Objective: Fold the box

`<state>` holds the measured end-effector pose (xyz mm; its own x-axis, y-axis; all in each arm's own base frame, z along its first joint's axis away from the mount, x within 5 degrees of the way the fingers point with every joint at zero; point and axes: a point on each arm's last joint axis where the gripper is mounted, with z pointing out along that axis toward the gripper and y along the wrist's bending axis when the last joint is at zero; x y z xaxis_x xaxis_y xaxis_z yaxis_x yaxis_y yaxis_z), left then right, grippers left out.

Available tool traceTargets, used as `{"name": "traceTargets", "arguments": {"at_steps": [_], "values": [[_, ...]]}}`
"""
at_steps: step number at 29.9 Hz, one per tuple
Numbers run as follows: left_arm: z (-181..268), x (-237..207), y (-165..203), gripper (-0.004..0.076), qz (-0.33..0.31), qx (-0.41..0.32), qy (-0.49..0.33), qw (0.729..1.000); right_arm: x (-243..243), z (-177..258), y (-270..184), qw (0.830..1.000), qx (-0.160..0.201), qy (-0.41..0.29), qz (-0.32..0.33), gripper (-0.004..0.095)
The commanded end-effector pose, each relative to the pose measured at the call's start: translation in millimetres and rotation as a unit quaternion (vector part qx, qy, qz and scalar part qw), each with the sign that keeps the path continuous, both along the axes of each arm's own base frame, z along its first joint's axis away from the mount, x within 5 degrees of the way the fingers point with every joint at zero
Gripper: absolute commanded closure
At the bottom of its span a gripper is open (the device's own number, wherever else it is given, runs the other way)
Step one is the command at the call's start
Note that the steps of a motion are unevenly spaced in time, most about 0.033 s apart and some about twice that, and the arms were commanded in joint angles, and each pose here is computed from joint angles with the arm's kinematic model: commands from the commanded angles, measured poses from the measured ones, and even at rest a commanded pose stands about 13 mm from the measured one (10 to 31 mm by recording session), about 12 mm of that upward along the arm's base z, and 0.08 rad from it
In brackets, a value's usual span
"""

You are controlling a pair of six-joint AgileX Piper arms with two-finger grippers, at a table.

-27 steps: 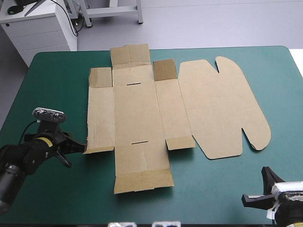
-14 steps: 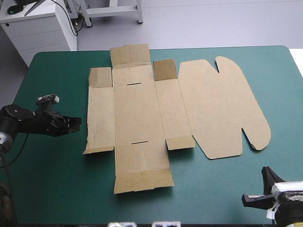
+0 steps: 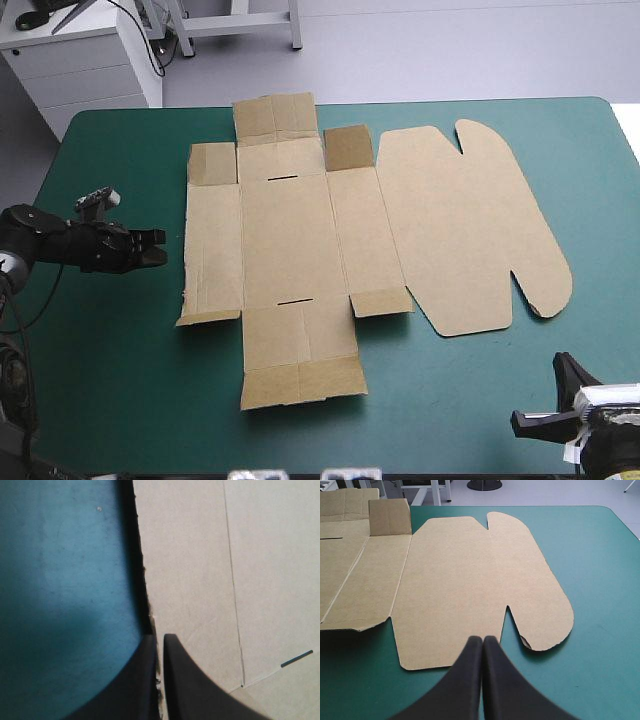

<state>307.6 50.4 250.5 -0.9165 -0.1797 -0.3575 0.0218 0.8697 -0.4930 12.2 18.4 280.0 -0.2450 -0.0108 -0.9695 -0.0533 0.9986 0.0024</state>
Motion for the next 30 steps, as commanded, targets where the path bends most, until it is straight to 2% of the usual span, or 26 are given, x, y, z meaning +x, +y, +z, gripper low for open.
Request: {"name": "traceTargets", "arguments": {"at_steps": [1,6,8,13,17,27,30], "values": [[20,3,-3,0.0563,0.016,-0.016,-0.037,0.999,-6,16,0,0.998,-0.002,-0.061,-0.007,0.0927],[16,8,-3,0.0183,0.029,-0.036,-0.036,0.998,-6,16,0,0.998,-0.002,-0.061,-0.007,0.0927],[12,11,-3,0.0116,0.033,-0.039,-0.033,0.998,-6,15,0,0.998,-0.002,-0.060,-0.007,0.0927],[5,18,-6,0.0106,0.045,-0.088,-0.021,0.995,-6,15,0,0.998,-0.002,-0.060,-0.007,0.0927],[1,18,-16,0.0106,0.023,-0.123,0.000,0.992,-6,15,0,0.998,-0.002,-0.060,-0.007,0.0927],[-13,21,-35,0.0106,-0.027,-0.073,0.018,0.997,-6,15,0,0.998,-0.002,-0.060,-0.007,0.0927],[-19,22,-37,0.0106,-0.033,-0.078,0.031,0.996,-6,15,0,0.998,-0.002,-0.060,-0.007,0.0927]]}}
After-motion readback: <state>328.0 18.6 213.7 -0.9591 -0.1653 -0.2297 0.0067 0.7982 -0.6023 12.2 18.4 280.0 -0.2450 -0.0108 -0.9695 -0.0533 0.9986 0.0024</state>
